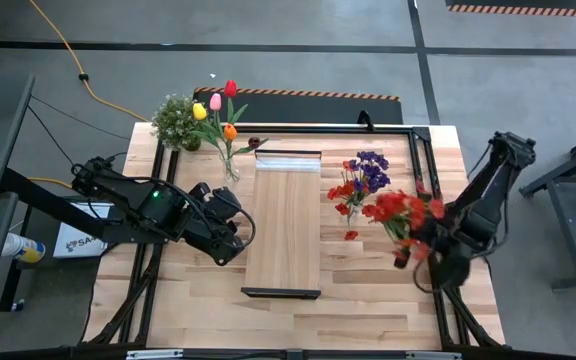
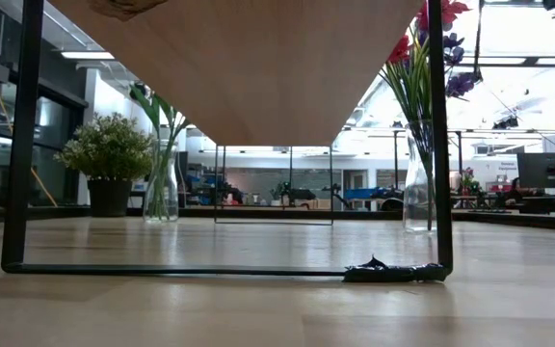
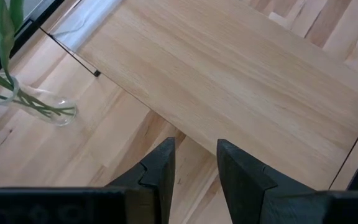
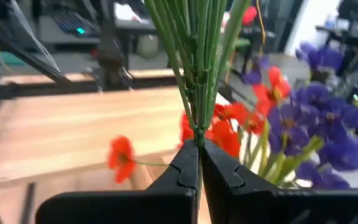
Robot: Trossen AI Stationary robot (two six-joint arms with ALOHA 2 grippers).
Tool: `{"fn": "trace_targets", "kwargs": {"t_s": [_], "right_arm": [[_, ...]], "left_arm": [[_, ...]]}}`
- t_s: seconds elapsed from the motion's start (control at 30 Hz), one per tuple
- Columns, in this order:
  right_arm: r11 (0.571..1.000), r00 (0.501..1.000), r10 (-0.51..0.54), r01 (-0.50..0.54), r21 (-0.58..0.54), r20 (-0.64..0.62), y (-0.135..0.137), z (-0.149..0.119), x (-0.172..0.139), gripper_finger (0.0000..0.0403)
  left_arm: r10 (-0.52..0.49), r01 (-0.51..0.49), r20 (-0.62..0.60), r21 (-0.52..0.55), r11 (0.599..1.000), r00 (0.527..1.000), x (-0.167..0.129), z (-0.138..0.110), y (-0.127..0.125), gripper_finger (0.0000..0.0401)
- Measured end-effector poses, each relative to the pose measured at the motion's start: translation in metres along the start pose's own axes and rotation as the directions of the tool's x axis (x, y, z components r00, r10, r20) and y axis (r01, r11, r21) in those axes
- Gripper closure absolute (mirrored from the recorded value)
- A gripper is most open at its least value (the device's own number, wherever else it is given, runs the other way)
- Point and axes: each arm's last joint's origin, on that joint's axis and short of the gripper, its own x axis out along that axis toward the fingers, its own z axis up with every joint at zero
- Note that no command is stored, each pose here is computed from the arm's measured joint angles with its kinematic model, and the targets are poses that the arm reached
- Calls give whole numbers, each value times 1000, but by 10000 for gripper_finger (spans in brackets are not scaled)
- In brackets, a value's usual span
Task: Pick and place flowers into a vace then onto a shelf
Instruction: Put the red flowers into the right vase
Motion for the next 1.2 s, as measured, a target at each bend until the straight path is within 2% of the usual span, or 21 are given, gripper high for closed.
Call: {"fn": "trace_targets", "kwargs": {"t_s": [0.3,0.6,1.0,1.2], "right_arm": [[990,990,-138,137,-31,-16,-11,1,20,403],[981,980,-195,194,-14,-35,-16,3,31,403],[964,969,-242,247,96,-52,-18,6,44,403],[955,957,-281,286,82,-74,-14,1,57,403]], "left_arm": [[1,-1,1,0,1000,1000,0,0,0,249],[1,-1,1,0,1000,1000,0,0,0,249],[2,-2,3,-1,1000,1000,0,0,0,249],[3,-3,5,-1,1000,1000,0,0,0,249]]}}
